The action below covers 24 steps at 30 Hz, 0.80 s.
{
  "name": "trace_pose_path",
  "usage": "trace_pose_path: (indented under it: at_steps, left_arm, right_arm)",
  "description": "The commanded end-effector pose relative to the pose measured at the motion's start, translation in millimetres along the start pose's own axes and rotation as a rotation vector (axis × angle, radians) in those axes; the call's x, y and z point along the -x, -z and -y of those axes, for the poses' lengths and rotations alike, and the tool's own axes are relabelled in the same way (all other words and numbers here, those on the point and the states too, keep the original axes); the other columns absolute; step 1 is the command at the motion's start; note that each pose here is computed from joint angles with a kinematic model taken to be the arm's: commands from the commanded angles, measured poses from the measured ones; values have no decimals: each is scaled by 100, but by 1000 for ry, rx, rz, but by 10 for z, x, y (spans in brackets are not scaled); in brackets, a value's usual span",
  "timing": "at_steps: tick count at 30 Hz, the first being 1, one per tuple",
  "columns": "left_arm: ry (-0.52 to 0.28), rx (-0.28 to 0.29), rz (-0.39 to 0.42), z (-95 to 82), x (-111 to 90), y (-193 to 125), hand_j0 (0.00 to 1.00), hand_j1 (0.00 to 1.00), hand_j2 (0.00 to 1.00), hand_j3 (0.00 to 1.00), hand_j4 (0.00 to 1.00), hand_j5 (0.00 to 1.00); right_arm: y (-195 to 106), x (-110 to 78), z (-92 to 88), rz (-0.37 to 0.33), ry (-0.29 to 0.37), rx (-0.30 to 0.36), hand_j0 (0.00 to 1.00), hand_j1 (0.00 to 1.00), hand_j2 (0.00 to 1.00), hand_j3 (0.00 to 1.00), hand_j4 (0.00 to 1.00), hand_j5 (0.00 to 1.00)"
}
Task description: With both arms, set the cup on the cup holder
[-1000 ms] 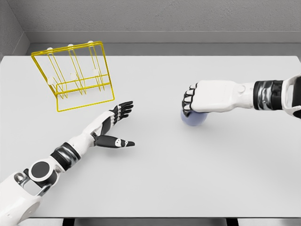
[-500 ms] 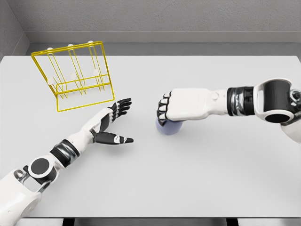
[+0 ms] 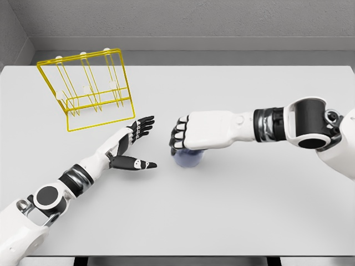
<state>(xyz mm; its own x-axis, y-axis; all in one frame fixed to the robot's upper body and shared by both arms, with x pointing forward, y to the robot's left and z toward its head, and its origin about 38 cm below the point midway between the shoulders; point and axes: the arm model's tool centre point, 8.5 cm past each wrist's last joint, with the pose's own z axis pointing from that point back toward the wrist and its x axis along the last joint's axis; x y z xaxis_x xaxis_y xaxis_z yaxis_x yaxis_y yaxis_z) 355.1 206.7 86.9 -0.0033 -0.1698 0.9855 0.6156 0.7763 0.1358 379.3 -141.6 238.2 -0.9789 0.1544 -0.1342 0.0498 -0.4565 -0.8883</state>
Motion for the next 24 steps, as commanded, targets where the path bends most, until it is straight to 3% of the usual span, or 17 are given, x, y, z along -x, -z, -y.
trace_pose_path:
  at_steps: [1, 5, 10, 14, 17, 19, 22, 24]
  left_arm:
    - [-1, 1, 1, 1, -5, -1, 100, 100, 100, 100, 100, 100]
    - [0, 0, 0, -3, -4, -4, 100, 100, 100, 100, 100, 100]
    - [-1, 0, 2, -1, -7, 5, 100, 100, 100, 100, 100, 100]
    - [-1, 5, 6, 14, -21, 11, 100, 100, 100, 100, 100, 100]
    - [0, 23, 23, 77, -82, 26, 100, 100, 100, 100, 100, 100]
    - [-6, 37, 36, 143, -120, 49, 100, 100, 100, 100, 100, 100]
    - [-9, 41, 45, 169, -140, 75, 100, 100, 100, 100, 100, 100]
    - [-16, 44, 54, 196, -160, 100, 100, 100, 100, 100, 100, 100]
  right_arm:
    - [5, -2, -4, 0, 2, -1, 100, 100, 100, 100, 100, 100]
    - [-33, 29, 30, -12, -1, 9, 100, 100, 100, 100, 100, 100]
    - [-388, 272, 273, -126, -27, 83, 100, 100, 100, 100, 100, 100]
    - [-798, 442, 332, -238, -34, 106, 100, 100, 100, 100, 100, 100]
    - [-1476, 493, 283, -316, 98, 235, 100, 100, 100, 100, 100, 100]
    - [-1924, 452, 113, -387, 209, 356, 100, 100, 100, 100, 100, 100]
    - [-2032, 330, -162, -383, 338, 436, 100, 100, 100, 100, 100, 100]
    - [-2000, 305, -179, -360, 366, 465, 100, 100, 100, 100, 100, 100]
